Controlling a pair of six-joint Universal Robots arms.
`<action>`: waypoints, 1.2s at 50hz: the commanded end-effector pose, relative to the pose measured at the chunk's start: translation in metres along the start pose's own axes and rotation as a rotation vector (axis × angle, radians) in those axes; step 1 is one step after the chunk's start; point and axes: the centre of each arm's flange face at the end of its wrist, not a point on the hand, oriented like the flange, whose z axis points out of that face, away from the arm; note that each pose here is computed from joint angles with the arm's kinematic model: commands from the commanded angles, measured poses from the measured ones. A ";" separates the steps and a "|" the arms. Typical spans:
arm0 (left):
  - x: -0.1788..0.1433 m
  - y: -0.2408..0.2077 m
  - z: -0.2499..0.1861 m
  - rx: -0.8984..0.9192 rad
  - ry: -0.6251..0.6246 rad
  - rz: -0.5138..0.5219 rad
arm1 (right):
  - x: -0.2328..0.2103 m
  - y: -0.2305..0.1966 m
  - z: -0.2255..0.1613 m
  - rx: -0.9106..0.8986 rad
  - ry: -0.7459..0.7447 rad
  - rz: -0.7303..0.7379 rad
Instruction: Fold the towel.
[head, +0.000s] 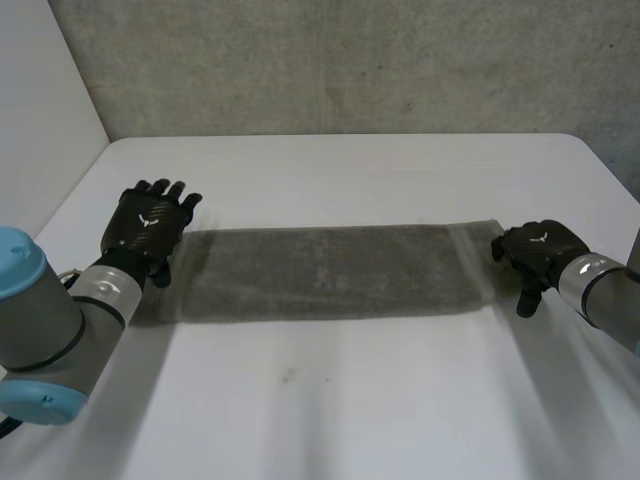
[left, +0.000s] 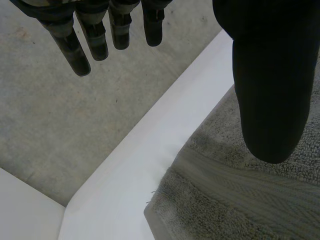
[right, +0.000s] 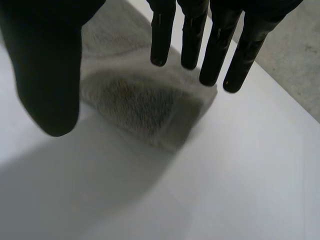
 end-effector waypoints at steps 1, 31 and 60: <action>0.001 0.001 0.001 0.017 -0.008 -0.002 | 0.001 0.020 0.023 0.046 0.054 -0.018; 0.003 0.001 -0.001 0.011 -0.005 -0.007 | 0.086 0.001 0.010 0.003 0.536 -0.363; 0.003 0.002 -0.002 0.008 -0.005 -0.008 | -0.260 -0.048 -0.039 0.862 -0.386 -0.808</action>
